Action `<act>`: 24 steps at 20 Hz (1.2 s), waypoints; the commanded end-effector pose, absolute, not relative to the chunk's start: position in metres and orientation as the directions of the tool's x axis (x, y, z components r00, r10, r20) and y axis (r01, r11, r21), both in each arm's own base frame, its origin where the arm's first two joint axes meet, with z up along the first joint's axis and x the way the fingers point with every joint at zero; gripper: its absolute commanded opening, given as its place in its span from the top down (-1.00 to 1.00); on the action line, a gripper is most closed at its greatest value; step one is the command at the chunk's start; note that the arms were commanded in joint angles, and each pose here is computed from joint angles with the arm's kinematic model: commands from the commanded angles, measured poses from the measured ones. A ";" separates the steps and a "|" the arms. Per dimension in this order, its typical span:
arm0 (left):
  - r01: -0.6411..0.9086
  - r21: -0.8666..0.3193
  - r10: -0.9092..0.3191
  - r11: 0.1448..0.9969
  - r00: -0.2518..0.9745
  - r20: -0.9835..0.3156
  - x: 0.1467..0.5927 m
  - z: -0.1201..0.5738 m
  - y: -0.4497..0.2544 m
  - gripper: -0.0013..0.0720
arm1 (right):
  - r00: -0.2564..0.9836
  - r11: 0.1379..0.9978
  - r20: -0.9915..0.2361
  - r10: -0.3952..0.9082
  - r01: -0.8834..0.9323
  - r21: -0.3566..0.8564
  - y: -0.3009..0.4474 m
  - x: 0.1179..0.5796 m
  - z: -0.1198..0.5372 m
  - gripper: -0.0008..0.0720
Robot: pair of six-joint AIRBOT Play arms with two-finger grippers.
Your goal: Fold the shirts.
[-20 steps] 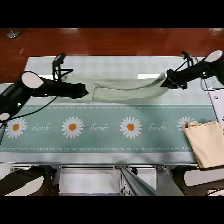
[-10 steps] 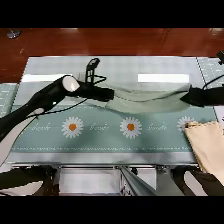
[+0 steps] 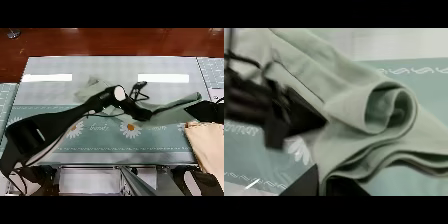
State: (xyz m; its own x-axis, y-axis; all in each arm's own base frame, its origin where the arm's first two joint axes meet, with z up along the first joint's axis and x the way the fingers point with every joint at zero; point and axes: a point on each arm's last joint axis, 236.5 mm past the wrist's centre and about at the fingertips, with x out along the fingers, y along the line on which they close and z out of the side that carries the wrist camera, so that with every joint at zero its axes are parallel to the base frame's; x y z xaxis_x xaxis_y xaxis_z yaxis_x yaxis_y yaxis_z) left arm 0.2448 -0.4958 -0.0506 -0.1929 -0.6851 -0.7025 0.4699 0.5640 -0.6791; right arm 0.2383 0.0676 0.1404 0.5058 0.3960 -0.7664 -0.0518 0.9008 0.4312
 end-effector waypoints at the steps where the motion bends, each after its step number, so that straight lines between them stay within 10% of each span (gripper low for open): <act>1: 0.501 -0.692 -0.643 0.520 -0.304 -0.703 0.195 -0.063 -0.516 0.91 | 0.529 0.882 -0.736 0.423 -0.054 0.468 0.074 0.243 0.147 0.89; 5: 0.529 -0.691 -0.673 0.493 -0.272 -0.688 0.242 -0.026 -0.485 0.91 | 0.485 0.863 -0.736 0.471 -0.080 0.499 0.090 0.248 0.142 0.89; 12: 0.333 -0.587 -0.637 0.738 0.056 -0.769 0.361 0.034 -0.261 0.91 | 0.367 0.798 -0.708 0.603 -0.270 0.539 0.183 0.305 0.139 0.89; 17: 0.148 -0.563 -0.574 0.813 0.369 -0.731 0.305 0.056 -0.139 0.91 | 0.237 0.756 -0.731 0.640 -0.366 0.542 0.265 0.370 0.118 0.89; 24: 0.075 -0.665 -0.616 0.743 0.467 -0.635 0.243 0.043 -0.145 0.91 | 0.117 0.729 -0.746 0.656 -0.358 0.584 0.384 0.435 0.033 0.88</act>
State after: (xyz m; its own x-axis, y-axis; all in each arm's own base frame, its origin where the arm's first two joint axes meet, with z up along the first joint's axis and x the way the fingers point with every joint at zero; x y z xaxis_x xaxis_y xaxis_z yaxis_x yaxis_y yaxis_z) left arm 0.2557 -0.1433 0.0492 0.4206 -0.5993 -0.6812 0.1075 0.7784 -0.6185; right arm 0.4160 0.3387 0.0716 0.1538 0.6507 -0.7436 -0.3823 0.7331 0.5625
